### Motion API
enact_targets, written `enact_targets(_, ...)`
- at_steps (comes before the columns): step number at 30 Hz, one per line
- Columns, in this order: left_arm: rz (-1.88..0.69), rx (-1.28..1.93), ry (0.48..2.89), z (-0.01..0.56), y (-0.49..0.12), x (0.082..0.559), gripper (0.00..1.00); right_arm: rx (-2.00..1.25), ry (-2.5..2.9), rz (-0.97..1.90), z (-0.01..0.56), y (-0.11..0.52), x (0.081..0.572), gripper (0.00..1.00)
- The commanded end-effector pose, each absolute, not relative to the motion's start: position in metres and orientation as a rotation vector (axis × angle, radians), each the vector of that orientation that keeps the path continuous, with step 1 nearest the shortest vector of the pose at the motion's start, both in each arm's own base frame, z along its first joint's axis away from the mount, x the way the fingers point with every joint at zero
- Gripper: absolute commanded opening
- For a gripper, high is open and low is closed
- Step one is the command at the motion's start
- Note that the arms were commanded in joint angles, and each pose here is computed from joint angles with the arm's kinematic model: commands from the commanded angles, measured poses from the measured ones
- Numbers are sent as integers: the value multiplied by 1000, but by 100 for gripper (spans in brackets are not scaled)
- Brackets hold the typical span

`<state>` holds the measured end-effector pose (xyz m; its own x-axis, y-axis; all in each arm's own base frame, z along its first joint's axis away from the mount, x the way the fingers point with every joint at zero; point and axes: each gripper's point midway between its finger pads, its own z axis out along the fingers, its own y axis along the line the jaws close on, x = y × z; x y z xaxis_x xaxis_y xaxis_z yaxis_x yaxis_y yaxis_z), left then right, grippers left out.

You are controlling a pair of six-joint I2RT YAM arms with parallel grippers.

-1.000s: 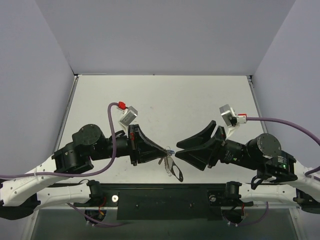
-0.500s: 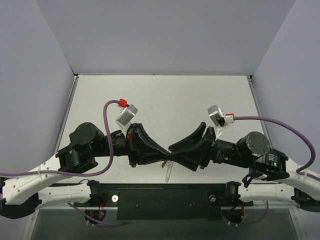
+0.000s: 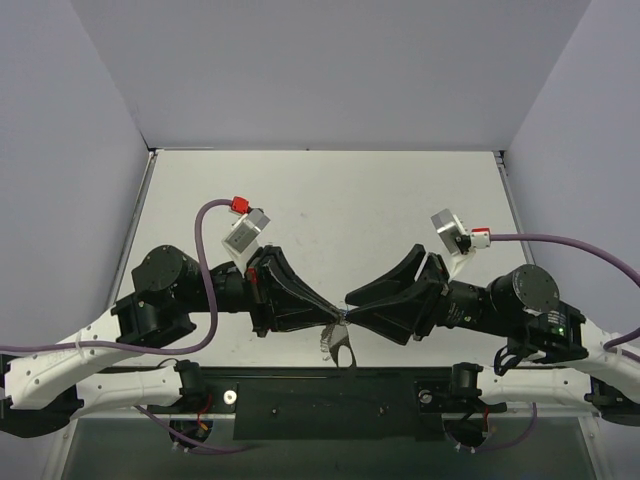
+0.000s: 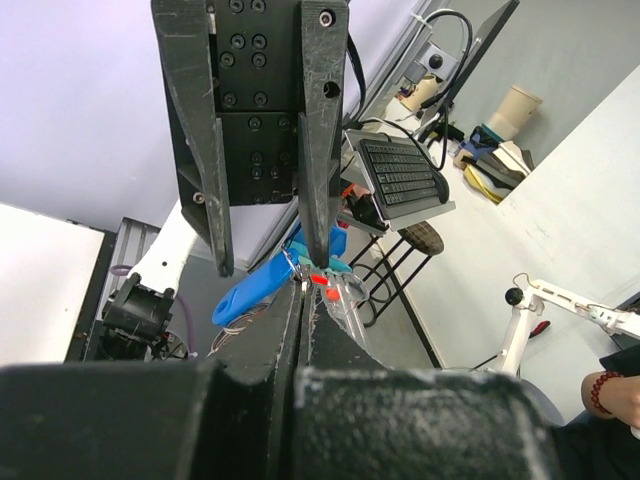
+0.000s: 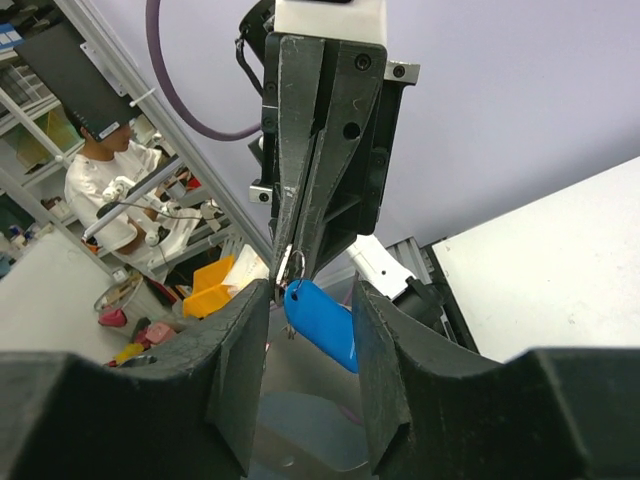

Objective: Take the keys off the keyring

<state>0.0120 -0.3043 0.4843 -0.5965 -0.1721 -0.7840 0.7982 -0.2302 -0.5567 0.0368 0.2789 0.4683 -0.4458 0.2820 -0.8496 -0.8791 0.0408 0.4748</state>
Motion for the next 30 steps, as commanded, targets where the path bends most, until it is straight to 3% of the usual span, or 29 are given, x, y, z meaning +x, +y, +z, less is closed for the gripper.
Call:
enact_targets(1,-1940,775,1186,528,-289,3,0,-657,1291,1650,495,280,29,34)
enact_targets(6,-1938,776,1187,528,-290,3,0,-666,1294,1653,493,283,28,27)
enact_targets(11,-1936,771,1190,528,-291,5,0,-671,1287,1657,495,283,27,3)
enact_targets(13,-1933,764,1193,528,-290,5,0,-672,1288,1656,494,283,27,0)
enact_targets(20,-1880,758,1238,526,-290,11,0,-694,1279,1667,494,282,23,0)
enact_targets(30,-1744,884,1492,491,-293,12,0,-848,1425,1548,470,283,18,0)
